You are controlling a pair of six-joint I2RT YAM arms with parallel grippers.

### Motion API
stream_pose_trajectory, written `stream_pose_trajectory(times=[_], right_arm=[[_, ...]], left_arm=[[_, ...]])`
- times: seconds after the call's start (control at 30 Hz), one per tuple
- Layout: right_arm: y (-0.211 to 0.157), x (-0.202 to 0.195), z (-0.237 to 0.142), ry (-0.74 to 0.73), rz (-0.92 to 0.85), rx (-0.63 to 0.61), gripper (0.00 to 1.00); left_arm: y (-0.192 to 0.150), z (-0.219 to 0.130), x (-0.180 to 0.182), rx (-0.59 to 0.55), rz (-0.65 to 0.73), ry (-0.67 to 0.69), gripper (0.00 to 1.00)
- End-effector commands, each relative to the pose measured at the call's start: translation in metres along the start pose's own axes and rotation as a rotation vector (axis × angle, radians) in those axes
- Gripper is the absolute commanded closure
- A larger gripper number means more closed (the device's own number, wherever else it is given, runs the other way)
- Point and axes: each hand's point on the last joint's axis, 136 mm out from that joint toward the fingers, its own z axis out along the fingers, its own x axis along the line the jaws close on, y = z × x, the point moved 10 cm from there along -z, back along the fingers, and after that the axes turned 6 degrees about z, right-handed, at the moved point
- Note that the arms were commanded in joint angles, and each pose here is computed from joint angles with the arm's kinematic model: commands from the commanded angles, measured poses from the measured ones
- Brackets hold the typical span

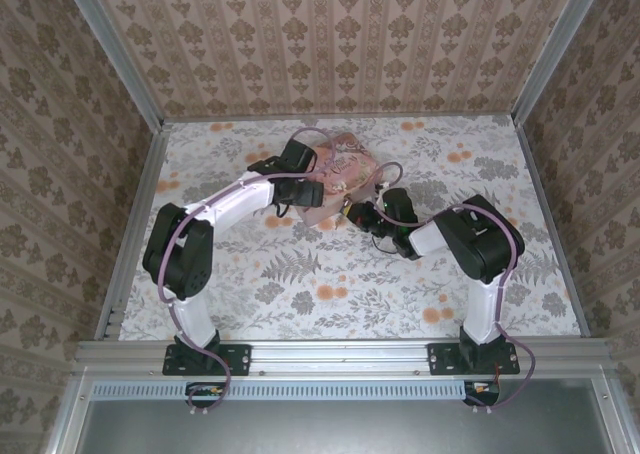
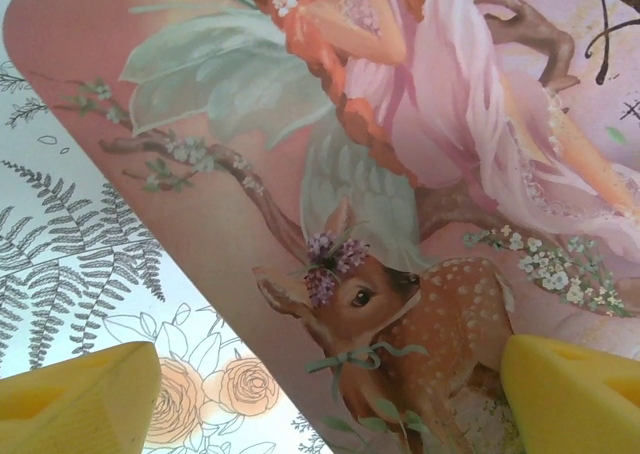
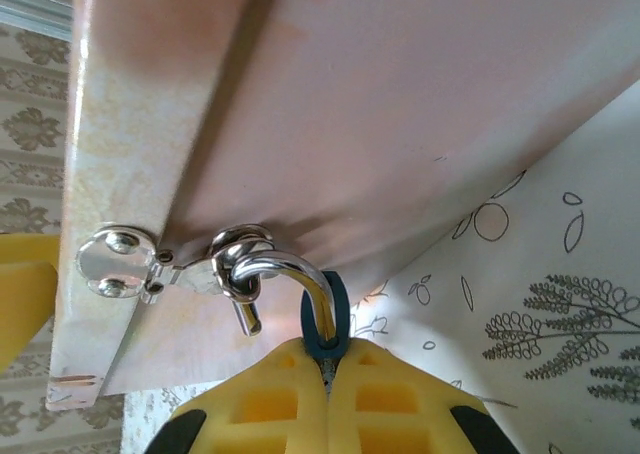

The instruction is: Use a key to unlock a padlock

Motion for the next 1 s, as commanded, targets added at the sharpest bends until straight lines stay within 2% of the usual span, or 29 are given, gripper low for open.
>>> stream_pose_trajectory(times=[0.0,0.33,0.67,0.97], right_arm=[[0.006,-0.011,-0.001,0.012,0.068,-0.032,1.0],[0.016,-0.014,-0.003,0.01,0.087,-0.06,1.0],[0.044,-0.012,-0.002,-0.019,0.077,-0.074,1.0],[0.069,-0.016,-0.009,0.011,0.114,-0.057,1.0]], left_arm=[[-0.036,0.029,0.007,0.174,0.062,0.084,0.11],[-0.044,0.039,0.004,0.204,0.071,0.075,0.11],[-0.05,0.048,0.004,0.237,0.082,0.08,0.12],[-0.054,0.055,0.004,0.264,0.084,0.078,0.13]])
